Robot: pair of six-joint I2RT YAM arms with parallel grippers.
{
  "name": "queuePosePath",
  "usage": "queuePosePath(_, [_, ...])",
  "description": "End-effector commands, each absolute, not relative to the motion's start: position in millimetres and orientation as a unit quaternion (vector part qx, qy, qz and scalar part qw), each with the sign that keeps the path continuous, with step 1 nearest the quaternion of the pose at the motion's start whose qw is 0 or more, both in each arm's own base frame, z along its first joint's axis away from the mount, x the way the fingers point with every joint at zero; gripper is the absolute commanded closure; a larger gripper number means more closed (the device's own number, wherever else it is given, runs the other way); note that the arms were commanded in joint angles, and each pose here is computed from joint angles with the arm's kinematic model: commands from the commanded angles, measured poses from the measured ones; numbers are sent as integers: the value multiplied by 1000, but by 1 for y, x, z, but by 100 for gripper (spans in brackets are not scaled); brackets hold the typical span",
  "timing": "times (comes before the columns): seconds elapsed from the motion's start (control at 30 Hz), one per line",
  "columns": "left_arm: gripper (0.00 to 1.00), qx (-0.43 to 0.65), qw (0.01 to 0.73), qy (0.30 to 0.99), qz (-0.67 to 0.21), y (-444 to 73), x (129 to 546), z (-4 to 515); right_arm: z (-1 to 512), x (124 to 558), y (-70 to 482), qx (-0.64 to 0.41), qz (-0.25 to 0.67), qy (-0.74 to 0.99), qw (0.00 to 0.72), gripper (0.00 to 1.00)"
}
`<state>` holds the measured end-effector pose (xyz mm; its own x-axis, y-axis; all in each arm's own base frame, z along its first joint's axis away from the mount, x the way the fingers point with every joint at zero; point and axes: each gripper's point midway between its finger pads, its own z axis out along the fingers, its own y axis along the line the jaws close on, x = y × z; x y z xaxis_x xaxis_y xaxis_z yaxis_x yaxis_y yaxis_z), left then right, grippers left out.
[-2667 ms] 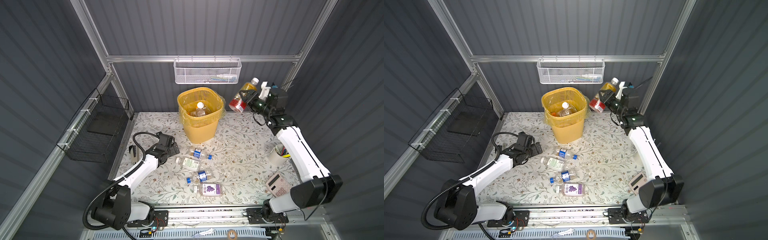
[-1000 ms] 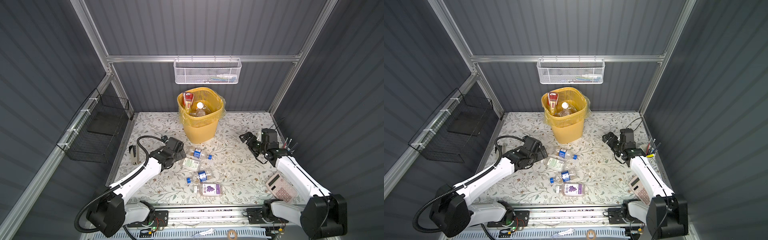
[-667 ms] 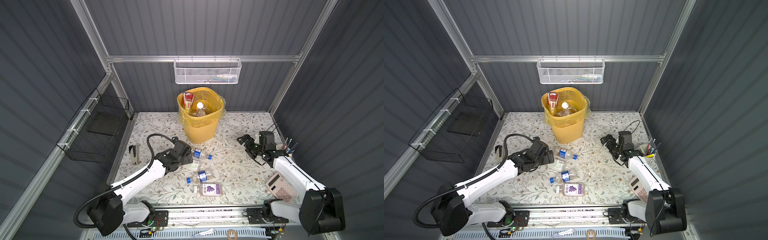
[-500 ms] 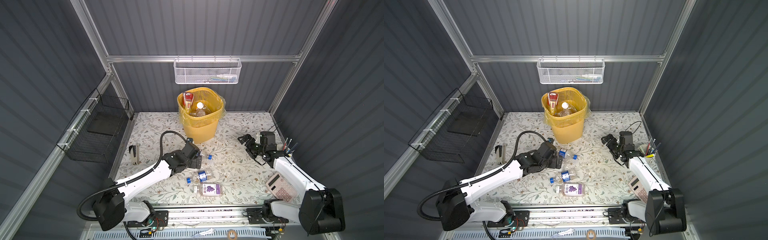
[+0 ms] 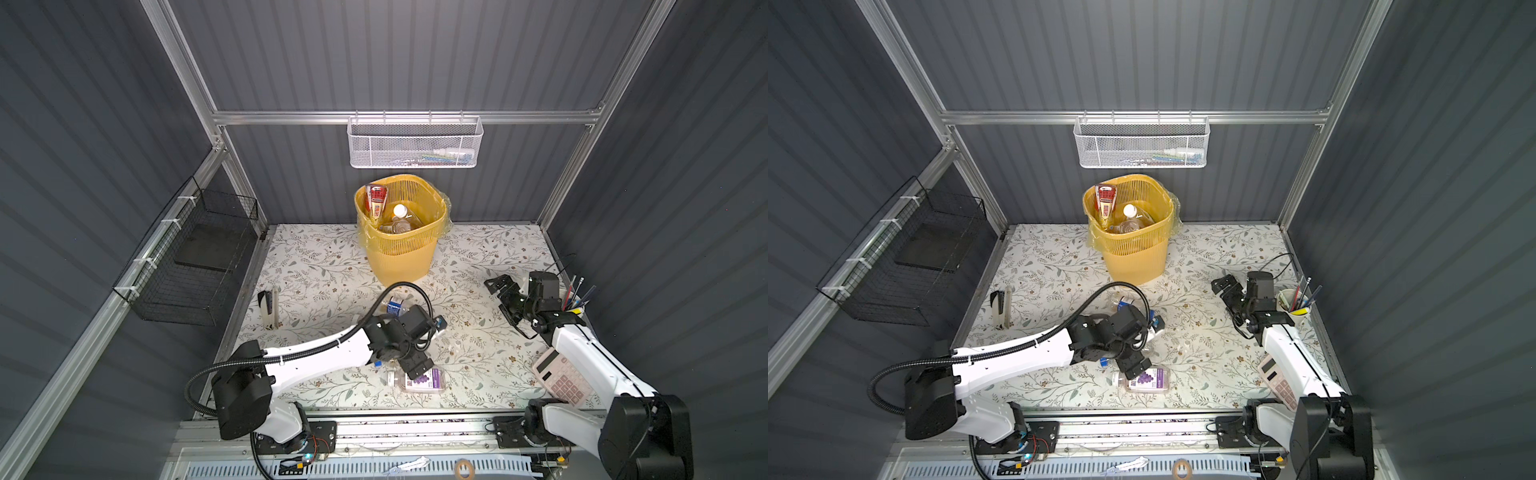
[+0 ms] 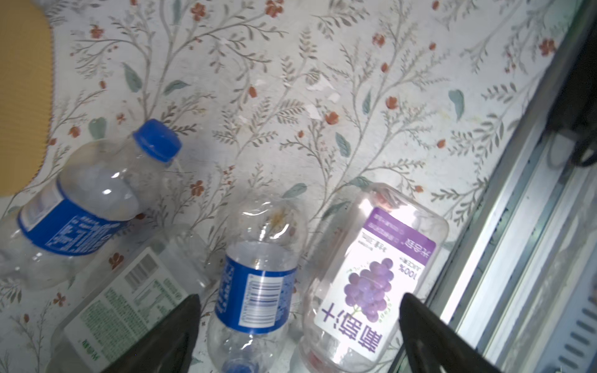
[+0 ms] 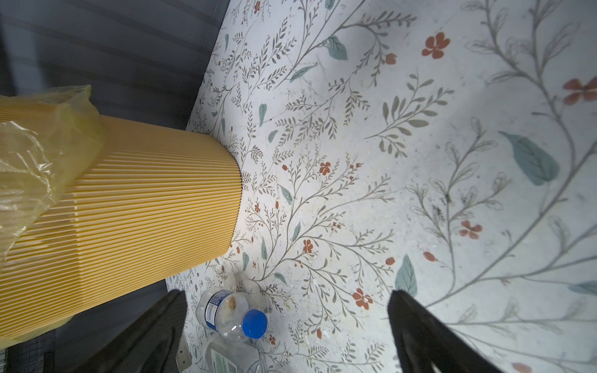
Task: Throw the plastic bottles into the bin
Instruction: 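Close the left gripper on the purple grape-label bottle and lift it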
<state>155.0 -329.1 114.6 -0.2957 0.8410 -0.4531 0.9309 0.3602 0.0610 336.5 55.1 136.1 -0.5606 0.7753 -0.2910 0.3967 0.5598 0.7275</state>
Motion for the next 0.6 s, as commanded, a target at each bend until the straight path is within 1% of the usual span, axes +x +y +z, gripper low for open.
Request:
queuePosePath(0.0, [7,626,162,758,-90,-328,131,103,134,336,50,364,304,823,313,1])
queuePosePath(0.17, [10,649,137,745,-75,-333,122,88,132,336,49,366,307,822,309,1])
queuePosePath(0.37, [11,656,114,744,-63,-333,121,71,130,334,49,369,309,821,307,1])
queuePosePath(0.57, [14,665,90,740,-49,-335,122,52,127,333,48,373,313,819,305,1])
